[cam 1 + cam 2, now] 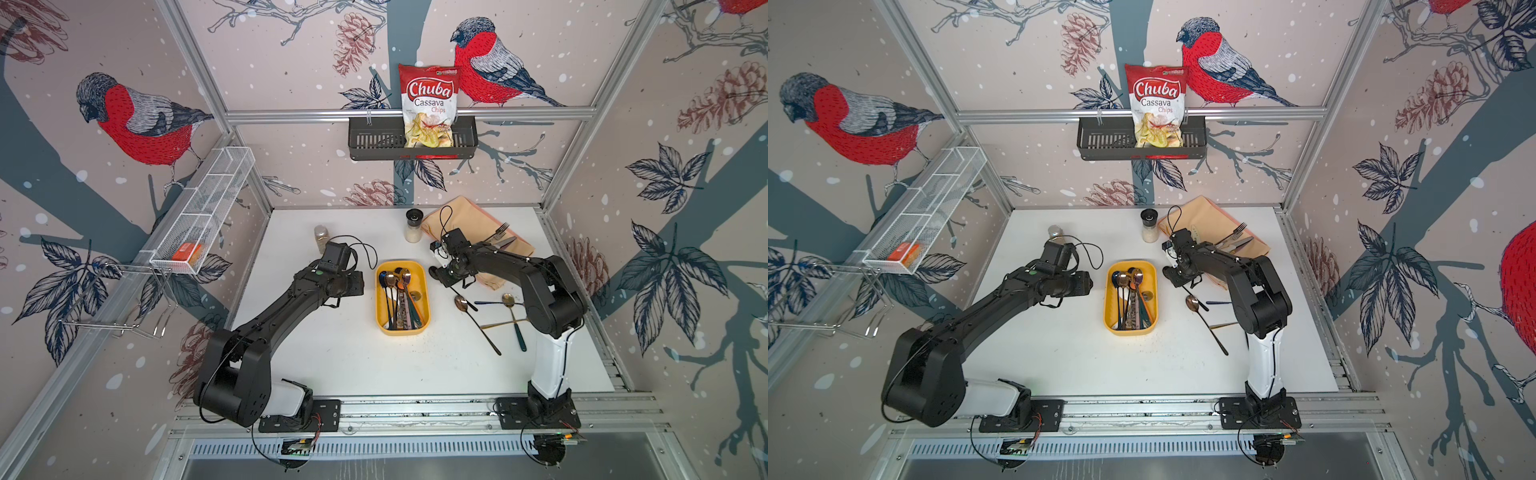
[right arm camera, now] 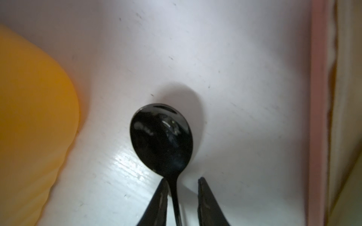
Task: Put the spoon into the storage box
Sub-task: Adjust the spoon at the center of the board, then pick up the spoon from the center of the board.
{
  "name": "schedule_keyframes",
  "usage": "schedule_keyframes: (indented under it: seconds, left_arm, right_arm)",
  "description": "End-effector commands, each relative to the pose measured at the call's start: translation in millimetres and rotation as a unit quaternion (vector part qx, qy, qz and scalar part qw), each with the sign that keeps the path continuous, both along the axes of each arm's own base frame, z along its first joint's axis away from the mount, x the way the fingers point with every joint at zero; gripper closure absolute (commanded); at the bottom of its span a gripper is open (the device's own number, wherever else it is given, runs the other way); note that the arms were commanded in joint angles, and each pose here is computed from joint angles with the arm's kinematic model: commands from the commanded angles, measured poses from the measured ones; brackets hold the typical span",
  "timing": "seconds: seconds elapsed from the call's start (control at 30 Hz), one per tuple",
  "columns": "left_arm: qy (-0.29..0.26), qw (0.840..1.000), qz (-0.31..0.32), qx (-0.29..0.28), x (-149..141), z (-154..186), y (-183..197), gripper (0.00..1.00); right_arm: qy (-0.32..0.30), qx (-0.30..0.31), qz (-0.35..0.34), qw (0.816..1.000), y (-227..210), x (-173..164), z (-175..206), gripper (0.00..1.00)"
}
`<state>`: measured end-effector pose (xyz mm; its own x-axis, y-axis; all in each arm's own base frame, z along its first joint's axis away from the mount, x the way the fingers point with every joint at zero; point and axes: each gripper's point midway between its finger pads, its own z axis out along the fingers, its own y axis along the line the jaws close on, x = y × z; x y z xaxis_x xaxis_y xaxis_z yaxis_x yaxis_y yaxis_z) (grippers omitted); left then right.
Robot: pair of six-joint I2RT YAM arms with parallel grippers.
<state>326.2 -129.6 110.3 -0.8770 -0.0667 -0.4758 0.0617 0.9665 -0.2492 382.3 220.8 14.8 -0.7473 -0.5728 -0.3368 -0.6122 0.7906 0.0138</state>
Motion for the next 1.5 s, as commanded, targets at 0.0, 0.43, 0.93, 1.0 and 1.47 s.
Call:
schedule_keyframes:
  seconds: [0.0, 0.43, 0.93, 1.0, 1.47]
  left_arm:
    - [0.003, 1.0, 0.001, 0.006, -1, -2, 2, 0.41]
    - [0.005, 1.0, 0.001, 0.005, -1, -3, 2, 0.41]
    - [-0.001, 1.0, 0.002, 0.007, 0, 0, 3, 0.41]
    - [-0.001, 1.0, 0.003, 0.007, 0, 0, 4, 0.42]
    - [-0.005, 1.0, 0.007, 0.01, 1, 3, 9, 0.41]
  right_arm:
    - [0.056, -0.024, -0.01, 0.998, -11, -24, -16, 0.74]
    - [0.079, -0.055, -0.02, 0.995, -28, -47, -25, 0.68]
    - [0.05, -0.065, -0.014, 0.996, -24, -37, -15, 0.88]
    - [0.036, -0.066, -0.012, 0.997, -20, -30, -11, 0.91]
    - [-0.06, -0.078, -0.035, 0.995, -4, 17, 15, 0.96]
